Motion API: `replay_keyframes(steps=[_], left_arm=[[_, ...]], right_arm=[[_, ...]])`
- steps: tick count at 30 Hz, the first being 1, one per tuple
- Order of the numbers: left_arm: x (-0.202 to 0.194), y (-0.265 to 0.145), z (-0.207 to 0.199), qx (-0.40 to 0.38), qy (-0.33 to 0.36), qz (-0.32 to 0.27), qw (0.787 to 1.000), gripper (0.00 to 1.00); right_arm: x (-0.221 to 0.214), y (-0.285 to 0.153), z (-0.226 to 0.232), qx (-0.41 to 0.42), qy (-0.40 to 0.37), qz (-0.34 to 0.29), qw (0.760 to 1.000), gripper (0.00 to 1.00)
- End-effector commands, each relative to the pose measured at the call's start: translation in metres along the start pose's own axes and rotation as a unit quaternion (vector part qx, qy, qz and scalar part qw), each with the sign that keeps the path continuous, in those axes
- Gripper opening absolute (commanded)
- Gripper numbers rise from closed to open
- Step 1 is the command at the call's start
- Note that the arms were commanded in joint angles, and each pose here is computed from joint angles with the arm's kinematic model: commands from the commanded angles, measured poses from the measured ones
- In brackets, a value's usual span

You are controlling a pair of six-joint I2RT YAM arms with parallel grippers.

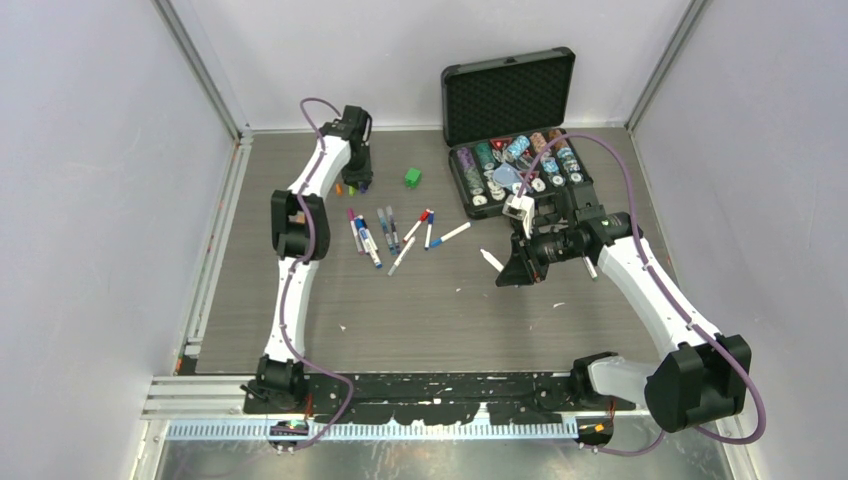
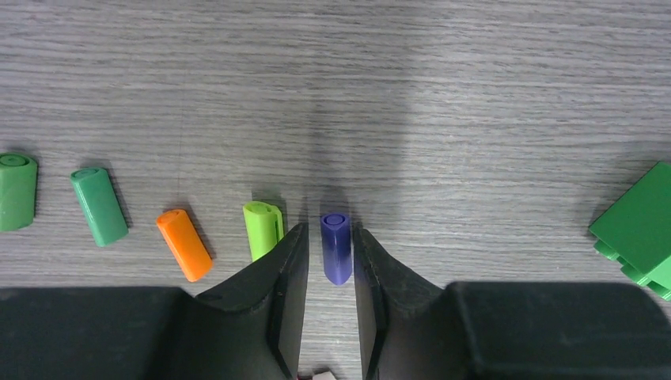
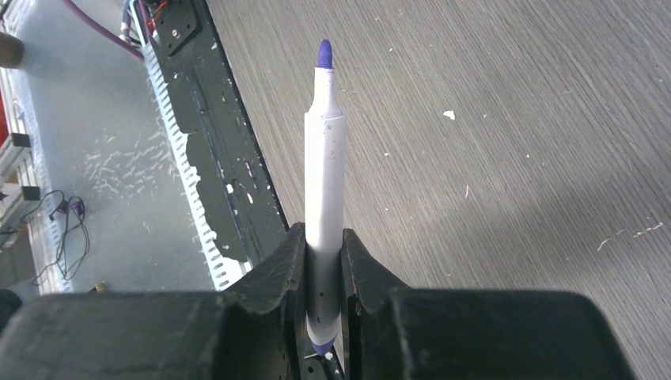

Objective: Open the pen caps
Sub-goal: Place the pen cap at the center of the board, then place the pen at the center of the board.

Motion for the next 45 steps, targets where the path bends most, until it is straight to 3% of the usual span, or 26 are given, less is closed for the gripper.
replay_keyframes(steps=[1,6,13,20,23,27,30,33,40,45], left_arm=[[0.009,-0.007,-0.001,0.004,0.01,-0.016,1.0,0.3],[0.025,-0.037,-0.008,-0.019,0.011,-0.056,0.998,0.31],[0.045,-0.11,-0.018,-0.081,0.001,-0.128,0.988,0.32],[0.013,-0.201,-0.016,-0.143,-0.003,-0.217,0.966,0.32],[-0.012,-0.244,-0.012,-0.165,0.006,-0.26,0.951,0.38],[-0.056,-0.282,0.0,-0.173,0.02,-0.306,0.936,0.59],[-0.092,-0.297,0.013,-0.176,0.008,-0.33,0.927,0.75],[-0.126,-0.301,0.018,-0.176,0.011,-0.339,0.924,0.82],[-0.185,-0.286,0.024,-0.165,0.037,-0.317,0.933,0.82],[-0.21,-0.27,0.029,-0.139,0.047,-0.284,0.948,0.82]], right_arm=[[0.012,-0.007,0.007,0.006,-0.029,-0.017,0.999,0.0],[0.012,-0.007,0.006,0.002,-0.028,-0.015,0.999,0.0],[0.012,-0.014,-0.002,-0.038,-0.03,-0.018,0.999,0.0],[0.016,-0.052,-0.019,-0.143,-0.007,-0.071,0.987,0.0],[0.016,-0.075,-0.033,-0.246,0.0,-0.069,0.967,0.0],[0.003,-0.116,-0.061,-0.354,0.017,-0.03,0.934,0.0],[-0.01,-0.149,-0.091,-0.395,0.032,0.016,0.918,0.0],[-0.02,-0.181,-0.124,-0.435,0.045,0.069,0.897,0.01],[-0.027,-0.238,-0.191,-0.475,0.058,0.146,0.866,0.04],[-0.033,-0.243,-0.233,-0.476,0.052,0.194,0.856,0.05]])
Point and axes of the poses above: each gripper's point midway between its finger pads, its own y axis out along the fingers, its own z axis along the line the jaws close on, x = y × z, the point moved 9 cm from there along -y, back along the fingers, and after that the axes turned 11 degrees about y, right-handed, at the moved point
